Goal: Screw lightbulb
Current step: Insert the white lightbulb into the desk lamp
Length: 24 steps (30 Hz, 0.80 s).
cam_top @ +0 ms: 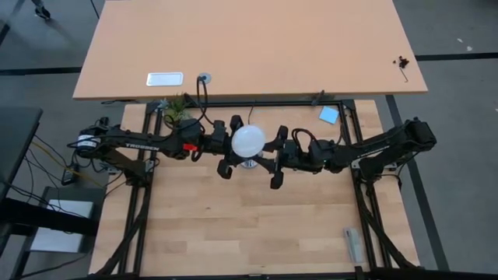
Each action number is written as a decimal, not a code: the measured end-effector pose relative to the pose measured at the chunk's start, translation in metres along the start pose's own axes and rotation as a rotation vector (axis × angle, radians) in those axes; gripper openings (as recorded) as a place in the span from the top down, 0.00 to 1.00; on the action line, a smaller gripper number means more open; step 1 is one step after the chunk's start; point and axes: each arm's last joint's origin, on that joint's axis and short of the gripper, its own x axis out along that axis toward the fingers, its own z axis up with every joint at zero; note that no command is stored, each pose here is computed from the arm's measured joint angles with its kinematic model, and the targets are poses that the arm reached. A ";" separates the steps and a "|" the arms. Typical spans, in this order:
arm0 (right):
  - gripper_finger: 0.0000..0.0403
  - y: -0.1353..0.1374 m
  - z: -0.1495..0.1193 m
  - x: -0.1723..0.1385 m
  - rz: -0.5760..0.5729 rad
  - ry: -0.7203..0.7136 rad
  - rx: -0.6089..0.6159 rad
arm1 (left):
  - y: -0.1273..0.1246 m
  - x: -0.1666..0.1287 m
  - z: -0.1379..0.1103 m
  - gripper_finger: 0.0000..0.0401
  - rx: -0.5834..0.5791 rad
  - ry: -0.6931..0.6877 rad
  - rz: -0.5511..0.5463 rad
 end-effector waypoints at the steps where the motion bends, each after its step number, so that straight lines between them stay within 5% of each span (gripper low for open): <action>1: 0.55 0.000 0.001 -0.001 -0.004 0.003 -0.001 | 0.000 0.000 0.000 0.53 0.009 0.002 0.000; 6: 0.46 -0.004 0.008 -0.011 -0.068 0.054 -0.021 | 0.003 -0.001 -0.003 0.60 0.017 0.034 0.017; 17: 0.44 -0.019 0.034 -0.048 -0.187 0.151 -0.045 | 0.016 -0.007 -0.011 0.60 0.025 0.149 0.047; 24: 0.50 -0.023 0.044 -0.061 -0.183 0.153 -0.007 | 0.027 -0.018 -0.036 0.61 0.074 0.430 0.177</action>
